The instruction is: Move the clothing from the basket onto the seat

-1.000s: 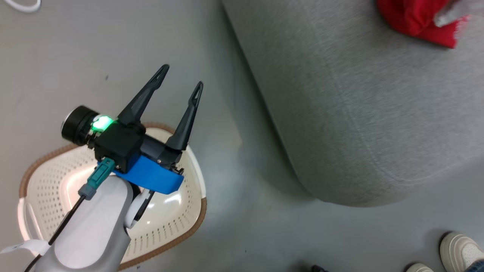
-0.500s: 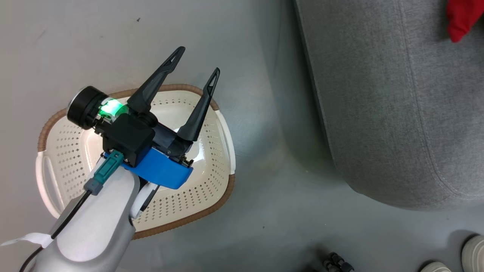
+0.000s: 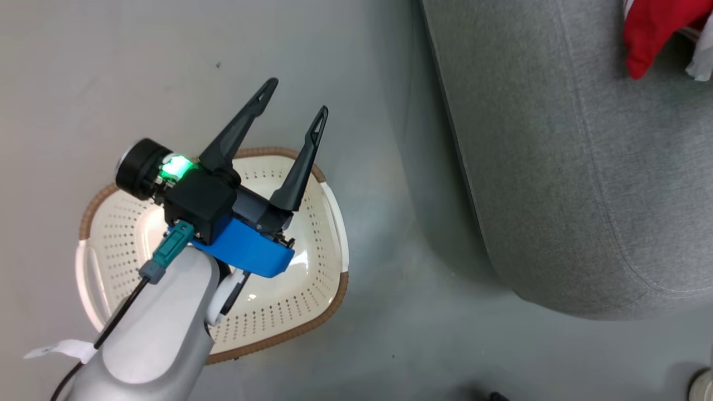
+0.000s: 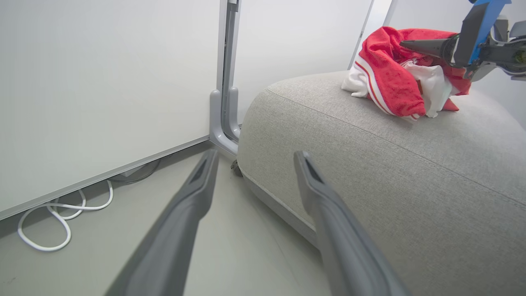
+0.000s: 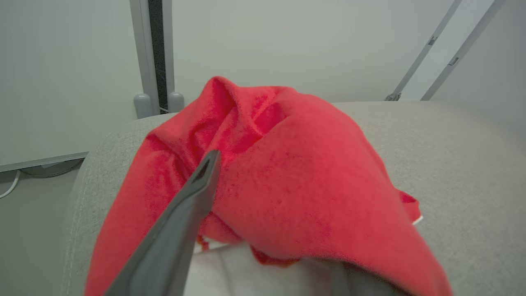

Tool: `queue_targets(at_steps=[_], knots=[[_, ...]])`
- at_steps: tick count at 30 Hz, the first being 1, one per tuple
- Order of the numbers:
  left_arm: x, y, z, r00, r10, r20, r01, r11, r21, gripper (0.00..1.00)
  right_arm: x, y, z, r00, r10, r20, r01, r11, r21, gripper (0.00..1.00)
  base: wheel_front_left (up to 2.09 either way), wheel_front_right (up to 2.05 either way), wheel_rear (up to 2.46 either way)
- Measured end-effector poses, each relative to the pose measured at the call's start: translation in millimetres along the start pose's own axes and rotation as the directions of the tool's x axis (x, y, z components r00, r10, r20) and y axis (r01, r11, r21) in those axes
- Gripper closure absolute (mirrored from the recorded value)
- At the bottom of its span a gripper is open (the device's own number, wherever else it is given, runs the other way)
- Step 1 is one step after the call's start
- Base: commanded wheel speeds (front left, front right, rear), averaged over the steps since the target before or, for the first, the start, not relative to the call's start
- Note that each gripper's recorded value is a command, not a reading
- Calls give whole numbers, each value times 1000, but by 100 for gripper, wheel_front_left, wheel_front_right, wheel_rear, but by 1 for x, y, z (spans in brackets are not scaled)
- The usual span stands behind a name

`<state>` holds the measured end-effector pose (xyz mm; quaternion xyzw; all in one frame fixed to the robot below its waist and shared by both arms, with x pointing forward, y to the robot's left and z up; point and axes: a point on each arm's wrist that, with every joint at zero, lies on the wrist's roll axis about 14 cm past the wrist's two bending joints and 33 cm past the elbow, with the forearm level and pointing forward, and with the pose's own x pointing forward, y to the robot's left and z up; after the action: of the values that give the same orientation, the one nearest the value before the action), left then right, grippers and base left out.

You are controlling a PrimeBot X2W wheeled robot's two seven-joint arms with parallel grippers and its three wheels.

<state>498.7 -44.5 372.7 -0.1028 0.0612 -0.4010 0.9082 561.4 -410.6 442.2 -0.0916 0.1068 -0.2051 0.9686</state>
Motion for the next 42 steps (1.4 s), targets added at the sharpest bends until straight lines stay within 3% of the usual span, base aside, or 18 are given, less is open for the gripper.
queue_targets(at_steps=[11,20,31,42], knots=[[-33,-13,49,993,110,46,-110,994,-13,0,-62,22,7,995,98,8,-98,994,56,0,0,0,0],[-84,-15,77,966,250,66,-250,968,-9,0,-126,40,35,976,181,122,-194,975,108,0,0,0,0],[-156,5,100,887,447,114,-450,893,-6,0,-199,84,56,932,268,245,-310,939,151,0,0,0,0],[-233,22,106,780,609,146,-612,791,-28,0,-254,120,43,881,413,233,-452,880,149,0,0,0,0]])
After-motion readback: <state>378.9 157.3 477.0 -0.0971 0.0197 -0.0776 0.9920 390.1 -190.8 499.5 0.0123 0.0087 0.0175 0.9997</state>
